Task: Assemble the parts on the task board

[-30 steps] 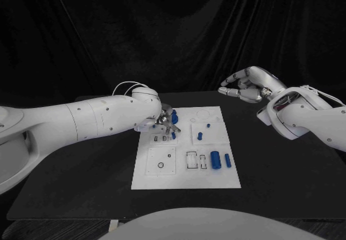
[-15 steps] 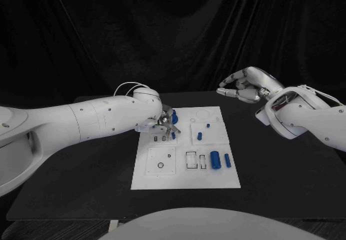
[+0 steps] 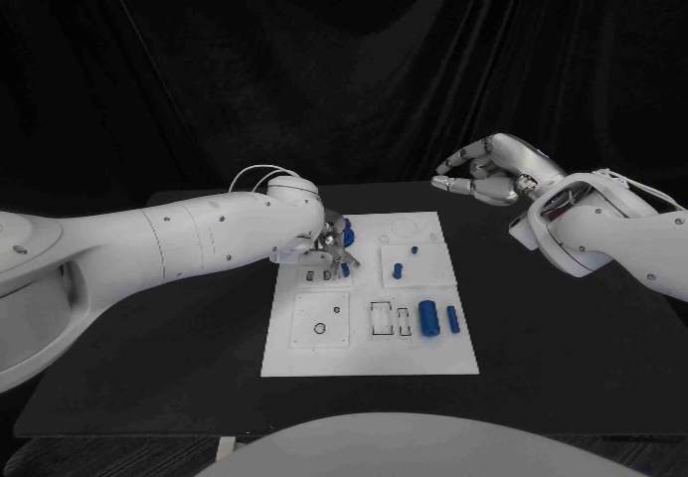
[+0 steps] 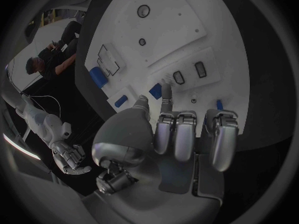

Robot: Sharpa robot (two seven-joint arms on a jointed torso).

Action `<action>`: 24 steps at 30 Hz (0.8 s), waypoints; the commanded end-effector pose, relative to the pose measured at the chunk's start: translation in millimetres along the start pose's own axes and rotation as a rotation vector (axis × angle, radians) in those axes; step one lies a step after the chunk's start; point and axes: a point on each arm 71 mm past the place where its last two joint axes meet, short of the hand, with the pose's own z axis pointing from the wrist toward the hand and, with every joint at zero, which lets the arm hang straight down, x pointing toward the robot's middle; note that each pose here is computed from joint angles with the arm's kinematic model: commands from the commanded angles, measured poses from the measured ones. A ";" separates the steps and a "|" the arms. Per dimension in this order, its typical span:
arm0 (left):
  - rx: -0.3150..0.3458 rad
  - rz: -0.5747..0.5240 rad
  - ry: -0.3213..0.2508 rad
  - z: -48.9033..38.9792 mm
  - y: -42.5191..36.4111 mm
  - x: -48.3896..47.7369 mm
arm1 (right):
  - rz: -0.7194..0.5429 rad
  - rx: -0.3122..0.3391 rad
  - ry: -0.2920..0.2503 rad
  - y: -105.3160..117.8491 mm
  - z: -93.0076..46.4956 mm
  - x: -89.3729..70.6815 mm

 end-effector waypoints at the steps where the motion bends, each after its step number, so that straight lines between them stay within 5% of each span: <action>1: 0.018 0.007 0.017 0.8 -2.2 1.8 | -0.002 0.005 0.009 -0.3 -0.3 1.3; 24: 0.025 0.004 0.021 4.6 -4.9 4.5 | -0.002 0.032 0.014 -2.4 -0.5 1.8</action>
